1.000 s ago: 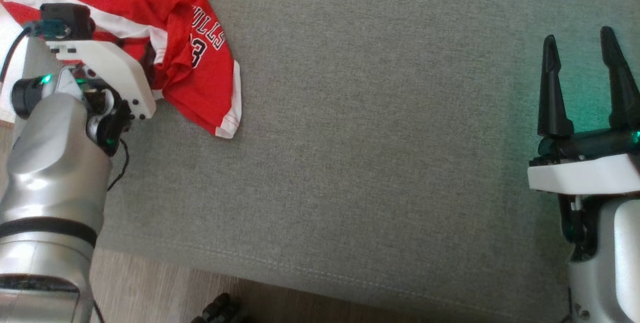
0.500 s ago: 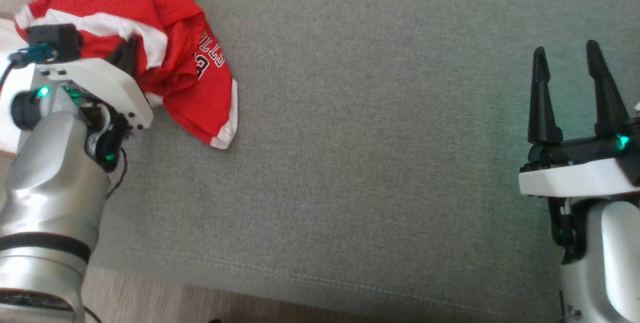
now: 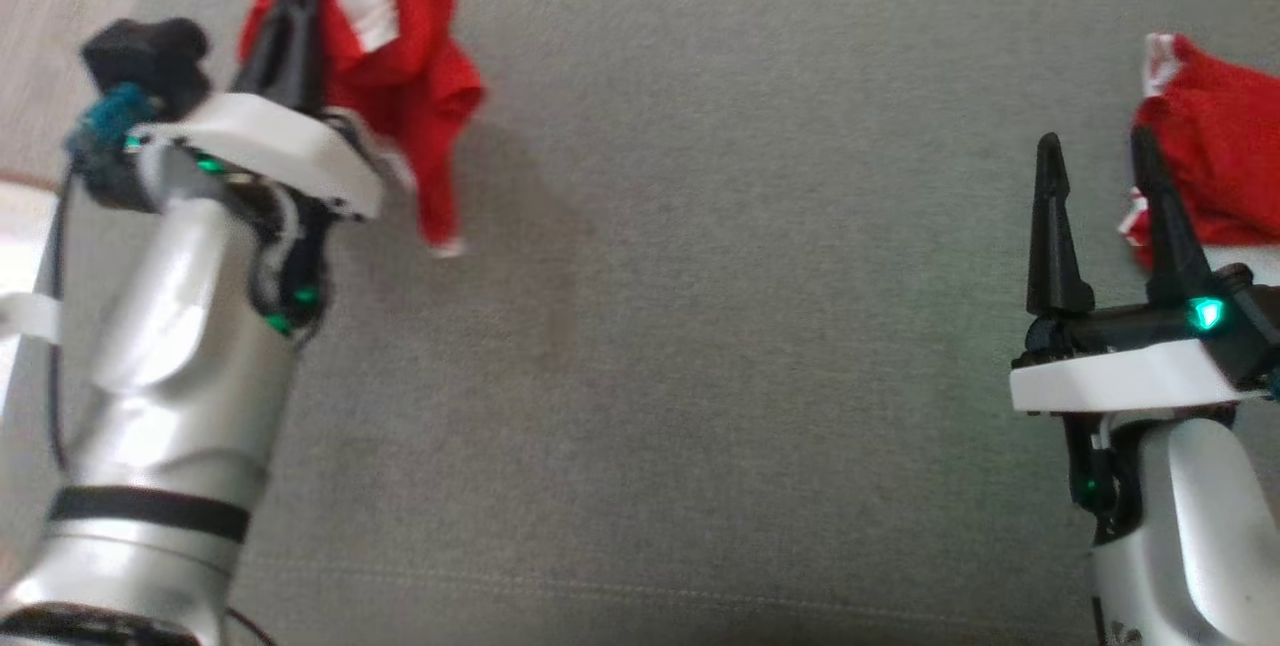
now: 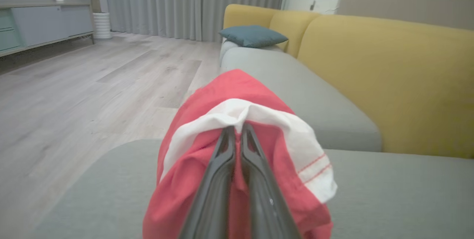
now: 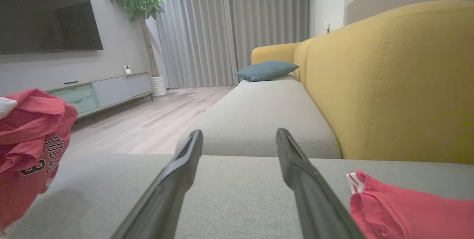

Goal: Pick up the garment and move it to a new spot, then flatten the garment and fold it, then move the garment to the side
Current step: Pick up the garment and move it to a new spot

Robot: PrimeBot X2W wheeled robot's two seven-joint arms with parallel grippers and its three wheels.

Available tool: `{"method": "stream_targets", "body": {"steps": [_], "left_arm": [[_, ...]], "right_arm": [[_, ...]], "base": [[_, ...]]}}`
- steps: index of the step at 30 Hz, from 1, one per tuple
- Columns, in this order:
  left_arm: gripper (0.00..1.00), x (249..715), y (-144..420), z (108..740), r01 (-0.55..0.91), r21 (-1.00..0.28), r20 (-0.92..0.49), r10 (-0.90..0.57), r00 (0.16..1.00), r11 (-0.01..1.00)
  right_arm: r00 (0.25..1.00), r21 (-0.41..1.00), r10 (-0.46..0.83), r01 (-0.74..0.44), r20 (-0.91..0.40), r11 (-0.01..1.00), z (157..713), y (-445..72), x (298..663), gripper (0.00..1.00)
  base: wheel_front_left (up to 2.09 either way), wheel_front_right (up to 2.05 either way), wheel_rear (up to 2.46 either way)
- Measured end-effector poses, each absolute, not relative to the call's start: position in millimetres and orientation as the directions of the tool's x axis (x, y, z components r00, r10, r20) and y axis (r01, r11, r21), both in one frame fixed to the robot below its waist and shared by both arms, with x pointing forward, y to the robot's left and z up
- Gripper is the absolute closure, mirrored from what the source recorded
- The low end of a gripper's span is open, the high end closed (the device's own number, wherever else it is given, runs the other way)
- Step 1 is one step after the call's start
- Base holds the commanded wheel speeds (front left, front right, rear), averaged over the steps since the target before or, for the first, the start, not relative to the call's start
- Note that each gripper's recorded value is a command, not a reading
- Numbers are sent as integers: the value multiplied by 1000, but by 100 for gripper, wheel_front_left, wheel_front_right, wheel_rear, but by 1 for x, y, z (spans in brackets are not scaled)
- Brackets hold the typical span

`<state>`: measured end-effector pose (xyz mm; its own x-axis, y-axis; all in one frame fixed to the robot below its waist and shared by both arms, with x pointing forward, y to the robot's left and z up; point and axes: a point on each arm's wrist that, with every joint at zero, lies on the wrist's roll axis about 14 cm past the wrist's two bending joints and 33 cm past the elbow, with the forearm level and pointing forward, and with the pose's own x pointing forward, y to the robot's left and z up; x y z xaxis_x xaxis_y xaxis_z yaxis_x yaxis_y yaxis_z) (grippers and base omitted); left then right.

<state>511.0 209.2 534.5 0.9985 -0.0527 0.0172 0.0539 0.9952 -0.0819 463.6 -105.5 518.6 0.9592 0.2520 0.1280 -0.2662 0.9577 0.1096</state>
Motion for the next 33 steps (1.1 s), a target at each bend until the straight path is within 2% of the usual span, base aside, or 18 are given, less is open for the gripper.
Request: {"method": "stream_targets", "body": {"steps": [8,14,20,27,28,29,30,33], "left_arm": [[100,509,105,590,246,-175,201,-211,957,953],[100,501,46,606,352,-216,249,-298,922,910],[100,494,12,575,389,-216,178,-356,917,895],[100,478,-21,506,463,-82,3,-464,886,883],[74,475,-25,496,477,-68,-28,-479,877,876],[29,472,-27,485,486,-58,-57,-488,871,872],[0,469,-29,475,497,-48,-85,-500,862,866],[0,462,-37,461,523,-60,-126,-526,841,850]], "right_arm": [[970,111,179,-198,162,974,534,-135,447,0],[978,113,135,-154,158,982,532,-151,441,0],[985,121,93,-110,142,986,525,-167,436,0],[989,127,77,-92,124,988,517,-173,434,0],[990,131,75,-90,118,987,515,-174,434,0],[991,131,73,-88,113,988,513,-174,433,0],[992,130,71,-85,107,988,511,-175,433,0],[992,128,66,-80,104,989,510,-177,435,0]], "base": [[0,0,0],[0,0,0],[0,0,0],[0,0,0],[0,0,0],[0,0,0],[0,0,0],[0,0,0]]}}
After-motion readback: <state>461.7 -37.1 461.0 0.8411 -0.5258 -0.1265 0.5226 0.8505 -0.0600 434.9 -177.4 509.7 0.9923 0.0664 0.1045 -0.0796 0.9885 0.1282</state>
